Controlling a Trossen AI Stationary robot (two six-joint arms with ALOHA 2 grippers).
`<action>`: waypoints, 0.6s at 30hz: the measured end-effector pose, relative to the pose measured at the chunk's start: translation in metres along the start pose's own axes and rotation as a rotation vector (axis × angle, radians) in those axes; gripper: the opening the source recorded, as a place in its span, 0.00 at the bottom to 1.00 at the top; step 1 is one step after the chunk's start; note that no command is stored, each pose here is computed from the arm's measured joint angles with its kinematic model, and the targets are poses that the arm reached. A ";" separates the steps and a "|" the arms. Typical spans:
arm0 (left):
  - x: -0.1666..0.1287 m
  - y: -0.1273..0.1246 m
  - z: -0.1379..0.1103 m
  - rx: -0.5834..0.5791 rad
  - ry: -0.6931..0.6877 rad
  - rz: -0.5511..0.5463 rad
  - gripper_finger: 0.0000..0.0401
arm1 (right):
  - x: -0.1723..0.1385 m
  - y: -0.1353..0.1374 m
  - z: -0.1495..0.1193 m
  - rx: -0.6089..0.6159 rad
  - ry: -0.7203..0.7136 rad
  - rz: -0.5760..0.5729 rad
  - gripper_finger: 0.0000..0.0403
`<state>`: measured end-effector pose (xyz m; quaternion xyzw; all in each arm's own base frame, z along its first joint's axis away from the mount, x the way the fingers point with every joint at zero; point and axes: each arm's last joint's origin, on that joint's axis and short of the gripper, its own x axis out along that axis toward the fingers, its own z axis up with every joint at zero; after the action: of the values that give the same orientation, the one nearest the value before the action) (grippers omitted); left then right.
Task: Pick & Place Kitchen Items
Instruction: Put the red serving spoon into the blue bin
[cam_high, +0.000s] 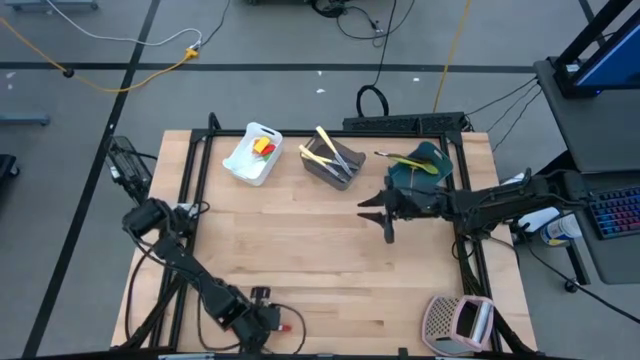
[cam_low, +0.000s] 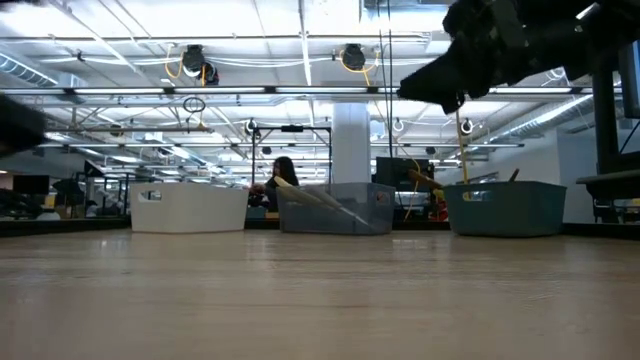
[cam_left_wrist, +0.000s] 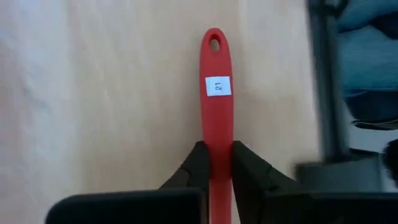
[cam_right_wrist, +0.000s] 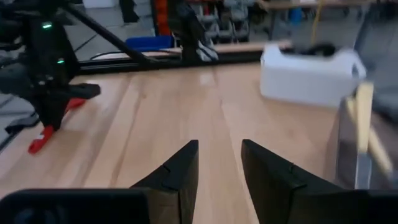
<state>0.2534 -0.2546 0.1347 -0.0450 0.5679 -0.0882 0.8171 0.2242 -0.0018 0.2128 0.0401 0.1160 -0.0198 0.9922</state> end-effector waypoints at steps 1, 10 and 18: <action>-0.001 0.004 0.003 0.019 -0.010 0.014 0.08 | 0.000 0.001 0.001 -0.037 -0.015 0.006 0.29; -0.028 0.057 0.051 0.225 -0.178 0.137 0.07 | -0.001 0.014 0.003 -0.128 -0.048 0.061 0.49; -0.046 0.106 0.110 0.604 -0.490 0.208 0.09 | -0.002 0.028 0.002 -0.243 -0.051 0.121 0.56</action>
<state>0.3505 -0.1448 0.1973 0.2355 0.3064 -0.1546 0.9093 0.2238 0.0259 0.2171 -0.0740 0.0897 0.0532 0.9918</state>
